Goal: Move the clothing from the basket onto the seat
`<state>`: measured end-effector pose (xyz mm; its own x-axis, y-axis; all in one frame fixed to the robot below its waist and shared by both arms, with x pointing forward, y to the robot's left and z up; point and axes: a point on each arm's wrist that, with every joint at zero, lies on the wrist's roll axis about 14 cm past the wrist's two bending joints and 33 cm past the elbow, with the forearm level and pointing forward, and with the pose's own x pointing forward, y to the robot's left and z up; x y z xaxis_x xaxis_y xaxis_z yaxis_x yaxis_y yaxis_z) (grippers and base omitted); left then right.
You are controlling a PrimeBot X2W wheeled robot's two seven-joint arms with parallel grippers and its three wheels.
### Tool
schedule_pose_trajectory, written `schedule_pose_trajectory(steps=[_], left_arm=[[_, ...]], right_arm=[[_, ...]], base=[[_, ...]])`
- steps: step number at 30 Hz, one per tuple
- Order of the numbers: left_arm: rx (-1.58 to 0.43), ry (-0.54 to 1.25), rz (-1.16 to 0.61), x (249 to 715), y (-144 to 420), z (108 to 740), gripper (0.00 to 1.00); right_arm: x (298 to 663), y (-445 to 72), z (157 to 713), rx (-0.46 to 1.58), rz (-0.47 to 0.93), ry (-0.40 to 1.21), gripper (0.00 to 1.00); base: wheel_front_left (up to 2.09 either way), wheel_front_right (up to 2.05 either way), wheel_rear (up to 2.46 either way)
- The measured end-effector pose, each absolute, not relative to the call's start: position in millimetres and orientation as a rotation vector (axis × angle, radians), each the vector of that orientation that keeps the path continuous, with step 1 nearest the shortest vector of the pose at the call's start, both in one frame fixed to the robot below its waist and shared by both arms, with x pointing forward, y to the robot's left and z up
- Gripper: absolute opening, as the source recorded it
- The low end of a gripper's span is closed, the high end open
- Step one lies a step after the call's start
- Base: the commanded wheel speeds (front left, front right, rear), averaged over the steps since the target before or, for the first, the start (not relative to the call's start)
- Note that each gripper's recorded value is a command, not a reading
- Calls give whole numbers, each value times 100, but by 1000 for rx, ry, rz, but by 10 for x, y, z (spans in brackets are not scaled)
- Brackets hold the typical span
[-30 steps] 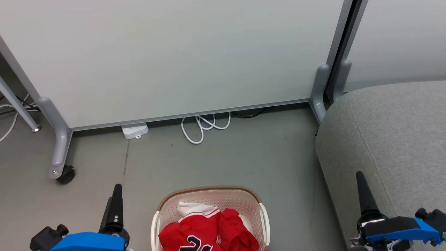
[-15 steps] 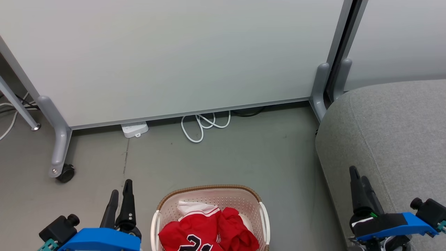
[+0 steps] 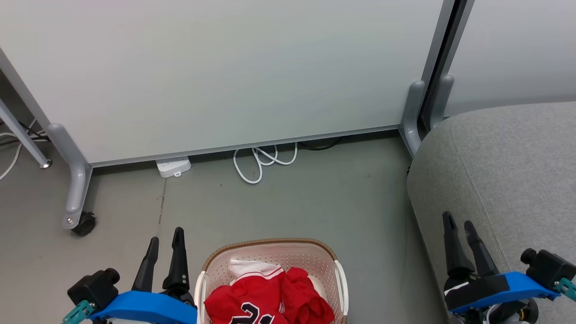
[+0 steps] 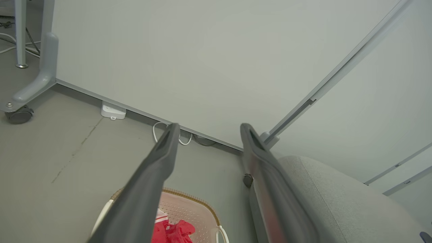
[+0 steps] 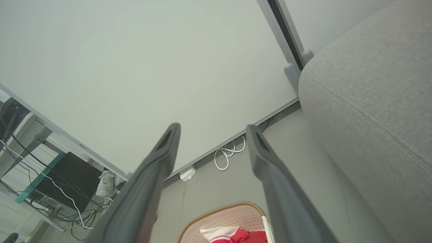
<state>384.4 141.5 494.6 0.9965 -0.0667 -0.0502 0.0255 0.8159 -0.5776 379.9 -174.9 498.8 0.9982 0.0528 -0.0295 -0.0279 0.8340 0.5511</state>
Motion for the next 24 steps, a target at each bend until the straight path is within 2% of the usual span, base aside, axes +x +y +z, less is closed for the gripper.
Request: schedule_pose_trajectory(steps=[24], left_arm=[[-377,-4,-95,3844,1310,5068,100]], right_arm=[[3799,-1666,5083,327,87,10,100]], base=[[0,0,0]])
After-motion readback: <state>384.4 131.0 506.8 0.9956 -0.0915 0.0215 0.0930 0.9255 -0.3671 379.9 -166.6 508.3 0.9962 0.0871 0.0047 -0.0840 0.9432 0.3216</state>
